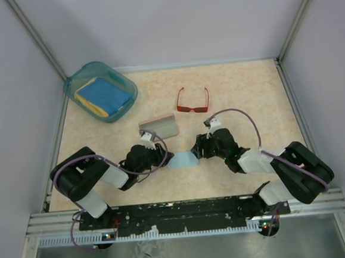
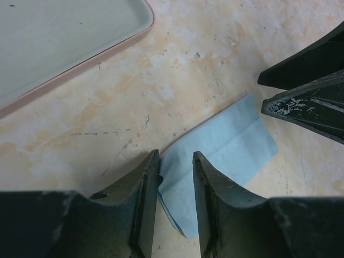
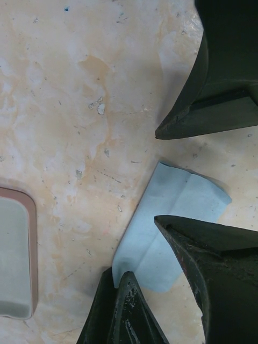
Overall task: Organize the sunglasses
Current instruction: Pick up the glasses cleaning cloth from the center of the board.
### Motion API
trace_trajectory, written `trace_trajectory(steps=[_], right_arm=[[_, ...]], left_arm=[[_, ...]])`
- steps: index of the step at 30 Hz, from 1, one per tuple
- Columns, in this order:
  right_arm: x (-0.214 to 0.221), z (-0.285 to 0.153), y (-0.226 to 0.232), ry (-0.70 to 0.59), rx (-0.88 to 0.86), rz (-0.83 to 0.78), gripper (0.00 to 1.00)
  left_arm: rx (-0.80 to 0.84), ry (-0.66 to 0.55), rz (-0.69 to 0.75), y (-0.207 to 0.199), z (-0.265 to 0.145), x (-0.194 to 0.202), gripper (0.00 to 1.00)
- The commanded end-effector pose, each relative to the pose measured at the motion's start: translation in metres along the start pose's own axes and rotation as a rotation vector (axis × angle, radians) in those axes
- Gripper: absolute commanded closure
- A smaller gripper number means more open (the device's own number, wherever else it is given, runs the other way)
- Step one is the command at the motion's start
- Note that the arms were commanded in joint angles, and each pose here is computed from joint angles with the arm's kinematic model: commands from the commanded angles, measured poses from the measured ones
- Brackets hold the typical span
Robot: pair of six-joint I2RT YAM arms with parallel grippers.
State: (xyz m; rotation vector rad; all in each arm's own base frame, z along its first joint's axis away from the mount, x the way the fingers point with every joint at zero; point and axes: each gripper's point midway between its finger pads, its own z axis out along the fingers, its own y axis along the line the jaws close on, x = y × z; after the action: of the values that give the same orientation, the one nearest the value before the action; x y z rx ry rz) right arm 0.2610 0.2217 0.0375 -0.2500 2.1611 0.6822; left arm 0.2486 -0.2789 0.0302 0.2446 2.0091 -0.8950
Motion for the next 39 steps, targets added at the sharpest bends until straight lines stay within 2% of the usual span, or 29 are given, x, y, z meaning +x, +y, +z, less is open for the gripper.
trace_trajectory(steps=[1,11,18,28,39], right_arm=[[-0.033,0.006,0.013,-0.085,-0.046,-0.018,0.42],[-0.034,0.007,0.014,-0.086,-0.049,-0.021,0.42],[-0.031,0.009,0.015,-0.074,-0.059,-0.024,0.43],[-0.026,0.016,0.017,-0.054,-0.076,-0.023,0.48],[-0.016,0.017,0.014,-0.036,-0.076,-0.013,0.61]], left_arm=[[-0.025,0.014,0.014,0.006,-0.005,0.004,0.64],[-0.044,0.009,0.017,0.009,-0.004,0.001,0.80],[-0.044,0.012,0.022,0.008,0.000,-0.001,1.00],[-0.040,0.012,0.031,0.006,0.002,-0.003,1.00],[-0.049,0.015,0.031,0.008,0.004,-0.004,1.00]])
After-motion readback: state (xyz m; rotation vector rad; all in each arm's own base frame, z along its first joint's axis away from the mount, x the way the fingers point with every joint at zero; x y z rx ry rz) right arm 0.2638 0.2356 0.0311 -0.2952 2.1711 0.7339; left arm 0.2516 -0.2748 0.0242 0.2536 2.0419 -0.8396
